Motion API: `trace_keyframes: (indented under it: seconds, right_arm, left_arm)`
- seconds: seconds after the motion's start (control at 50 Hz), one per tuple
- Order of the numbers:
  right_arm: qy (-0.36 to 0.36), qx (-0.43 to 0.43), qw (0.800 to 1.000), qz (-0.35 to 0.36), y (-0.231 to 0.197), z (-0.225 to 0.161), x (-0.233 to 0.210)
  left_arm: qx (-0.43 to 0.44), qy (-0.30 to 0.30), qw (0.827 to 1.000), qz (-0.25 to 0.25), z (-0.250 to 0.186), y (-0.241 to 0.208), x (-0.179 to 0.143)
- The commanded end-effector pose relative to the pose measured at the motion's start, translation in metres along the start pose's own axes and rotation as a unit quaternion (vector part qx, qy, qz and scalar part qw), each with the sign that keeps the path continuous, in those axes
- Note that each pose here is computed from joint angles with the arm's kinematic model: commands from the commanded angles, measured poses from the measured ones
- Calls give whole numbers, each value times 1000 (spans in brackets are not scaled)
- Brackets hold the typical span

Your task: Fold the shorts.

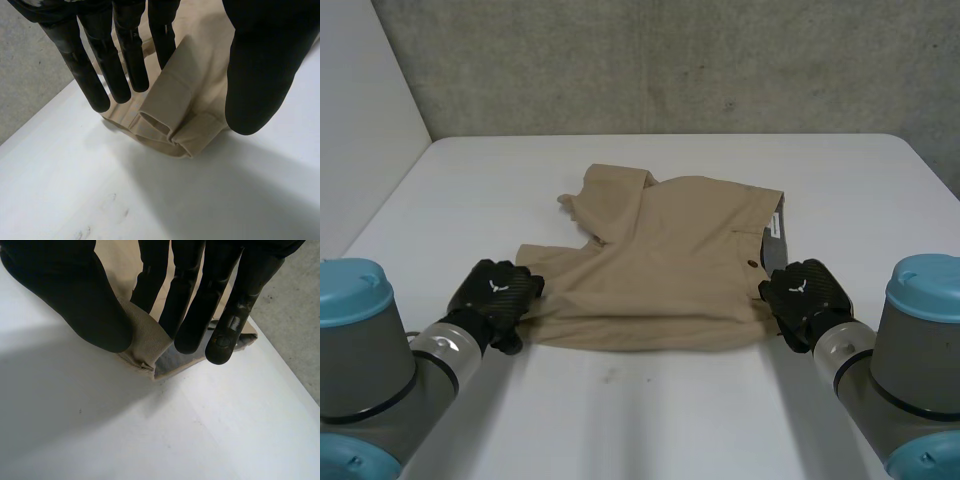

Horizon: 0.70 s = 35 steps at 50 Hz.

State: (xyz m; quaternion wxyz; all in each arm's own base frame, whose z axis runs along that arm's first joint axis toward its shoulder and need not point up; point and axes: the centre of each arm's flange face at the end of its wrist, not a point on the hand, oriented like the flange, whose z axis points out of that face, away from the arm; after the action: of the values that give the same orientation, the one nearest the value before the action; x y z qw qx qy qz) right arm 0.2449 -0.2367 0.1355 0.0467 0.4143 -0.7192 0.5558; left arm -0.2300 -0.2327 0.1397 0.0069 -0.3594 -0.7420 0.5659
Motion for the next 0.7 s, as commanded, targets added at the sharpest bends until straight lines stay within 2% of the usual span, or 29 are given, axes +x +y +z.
trace_keyframes:
  seconds: [0.02,0.26,0.34,0.36,0.42,0.5,0.56,0.66,0.7]
  right_arm:
    - [-3,-3,1000,0,2,1,-1]
    - [-5,-4,1000,-1,2,0,-3]
    - [-5,-4,1000,-1,2,0,-3]
    - [-6,-5,1000,-1,2,0,-3]
    - [-6,-5,1000,-1,2,0,-3]
    - [-5,-4,1000,-1,2,0,-3]
    - [-7,-5,1000,-1,2,0,-4]
    - [-8,-4,1000,-2,2,0,-4]
    - [-8,-4,1000,-2,2,0,-4]
  left_arm:
    - [8,-14,1000,-2,12,8,-3]
    - [12,-22,1000,0,26,13,-5]
    - [32,-59,998,-7,25,0,-23]
    - [51,-79,995,-10,17,-14,-36]
    - [75,-92,993,-18,6,-27,-46]
    - [100,-53,992,-55,-9,-35,-37]
    - [111,18,991,-75,-21,-38,-22]
    - [84,122,985,-91,-29,-32,-1]
    - [65,131,984,-100,-25,-26,1]
